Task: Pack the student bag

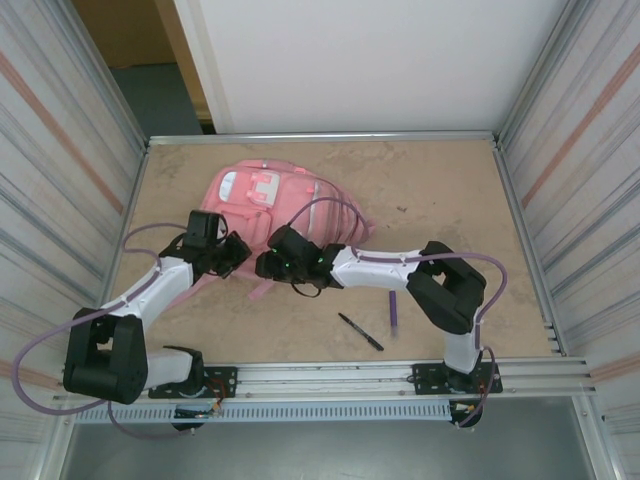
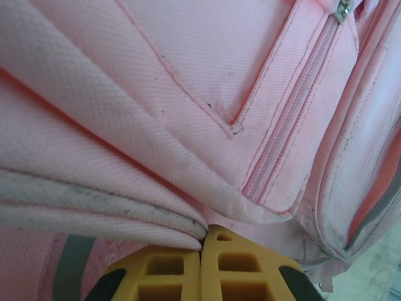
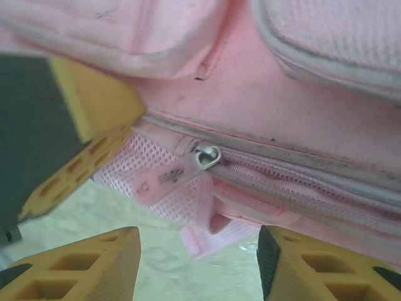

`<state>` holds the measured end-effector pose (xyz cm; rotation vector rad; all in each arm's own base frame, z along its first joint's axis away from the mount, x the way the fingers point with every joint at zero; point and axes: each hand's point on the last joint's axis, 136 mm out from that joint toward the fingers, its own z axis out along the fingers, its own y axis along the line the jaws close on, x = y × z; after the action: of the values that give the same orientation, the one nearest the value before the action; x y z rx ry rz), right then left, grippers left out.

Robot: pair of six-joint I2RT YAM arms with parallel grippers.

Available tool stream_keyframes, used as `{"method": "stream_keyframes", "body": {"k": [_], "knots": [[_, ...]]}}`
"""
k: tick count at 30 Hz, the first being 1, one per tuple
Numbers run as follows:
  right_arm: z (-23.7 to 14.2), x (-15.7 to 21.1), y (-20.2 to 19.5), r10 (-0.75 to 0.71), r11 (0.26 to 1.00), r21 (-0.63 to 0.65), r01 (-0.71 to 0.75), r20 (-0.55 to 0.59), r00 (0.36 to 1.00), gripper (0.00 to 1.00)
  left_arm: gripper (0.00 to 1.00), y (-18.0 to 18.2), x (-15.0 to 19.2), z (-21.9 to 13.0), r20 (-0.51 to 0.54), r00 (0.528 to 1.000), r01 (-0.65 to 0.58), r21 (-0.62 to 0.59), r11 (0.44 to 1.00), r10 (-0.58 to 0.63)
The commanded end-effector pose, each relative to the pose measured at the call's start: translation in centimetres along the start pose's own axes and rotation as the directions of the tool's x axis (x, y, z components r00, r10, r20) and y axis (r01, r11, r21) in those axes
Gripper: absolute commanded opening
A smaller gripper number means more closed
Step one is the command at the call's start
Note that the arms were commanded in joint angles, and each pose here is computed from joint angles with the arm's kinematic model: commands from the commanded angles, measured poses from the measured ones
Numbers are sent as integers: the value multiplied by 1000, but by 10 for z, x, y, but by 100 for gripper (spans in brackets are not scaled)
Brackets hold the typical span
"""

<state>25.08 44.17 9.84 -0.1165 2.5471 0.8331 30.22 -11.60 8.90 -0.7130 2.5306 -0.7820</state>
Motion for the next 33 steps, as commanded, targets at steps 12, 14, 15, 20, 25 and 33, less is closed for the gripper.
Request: {"method": "stream_keyframes", "body": {"k": [12,14,15,20,25,33], "knots": [[-16,-10,-1,-845,517,143,844,-71,530,51,0,-29,13,-10,-89,996,5,133,991,6],[-15,-6,-4,-922,373,139,917,-58,384,51,0,-33,15,-11,-102,995,-1,146,989,16],[-16,-5,-3,-946,314,129,941,-42,322,51,0,-33,15,-12,-108,994,-4,145,989,20],[-20,0,-2,-998,58,75,996,30,56,51,0,-31,18,-13,-110,994,-4,145,989,21],[-30,-18,-4,-990,-25,104,994,135,-39,52,0,-29,20,-13,-118,993,11,140,990,6],[-26,-22,21,-950,-93,64,994,292,-108,51,0,-32,22,-16,-123,992,20,158,987,0]]}}
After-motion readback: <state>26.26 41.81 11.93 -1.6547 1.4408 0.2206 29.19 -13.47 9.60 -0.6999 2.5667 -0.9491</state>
